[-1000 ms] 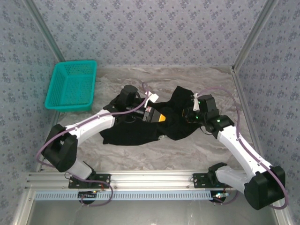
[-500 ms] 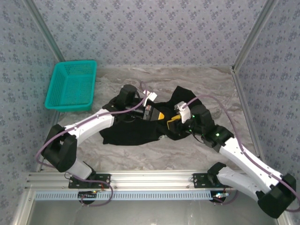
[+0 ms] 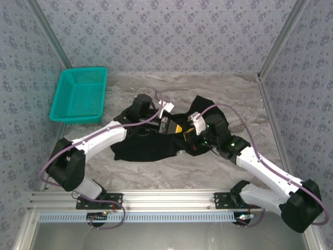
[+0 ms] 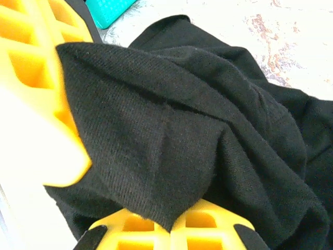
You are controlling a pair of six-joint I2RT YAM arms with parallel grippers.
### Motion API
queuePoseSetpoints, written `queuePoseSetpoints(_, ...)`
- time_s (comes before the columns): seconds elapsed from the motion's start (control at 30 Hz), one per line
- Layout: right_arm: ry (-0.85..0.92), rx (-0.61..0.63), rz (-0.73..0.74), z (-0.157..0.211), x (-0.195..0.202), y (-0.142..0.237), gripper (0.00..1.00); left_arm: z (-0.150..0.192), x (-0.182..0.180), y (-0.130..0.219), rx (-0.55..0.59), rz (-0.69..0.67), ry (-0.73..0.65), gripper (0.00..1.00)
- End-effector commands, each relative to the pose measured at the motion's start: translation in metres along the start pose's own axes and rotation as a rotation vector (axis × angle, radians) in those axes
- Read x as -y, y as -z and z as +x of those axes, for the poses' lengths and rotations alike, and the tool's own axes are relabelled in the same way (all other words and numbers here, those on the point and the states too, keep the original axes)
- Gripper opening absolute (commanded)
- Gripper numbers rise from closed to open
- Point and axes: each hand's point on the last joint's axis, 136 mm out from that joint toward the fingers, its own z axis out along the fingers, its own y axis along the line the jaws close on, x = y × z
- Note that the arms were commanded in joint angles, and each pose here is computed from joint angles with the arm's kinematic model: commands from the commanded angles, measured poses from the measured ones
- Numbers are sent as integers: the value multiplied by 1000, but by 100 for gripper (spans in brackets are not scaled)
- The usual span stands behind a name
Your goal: Fold the inside-out t-shirt
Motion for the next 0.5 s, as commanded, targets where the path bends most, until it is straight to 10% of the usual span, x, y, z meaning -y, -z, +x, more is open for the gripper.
queuePoseSetpoints(0.0, 21, 9, -16, -8, -4, 21, 0, -20, 14, 16, 73, -32, -57, 0)
queuePoseSetpoints(0.23, -115, 56, -252, -24, -30, 49, 0, -30, -44, 30, 152, -331, -21, 7)
queuePoseSetpoints(0.47, -281, 163, -341, -57, -25, 51, 0, -21, -61, 43, 188, -476, -48, 43)
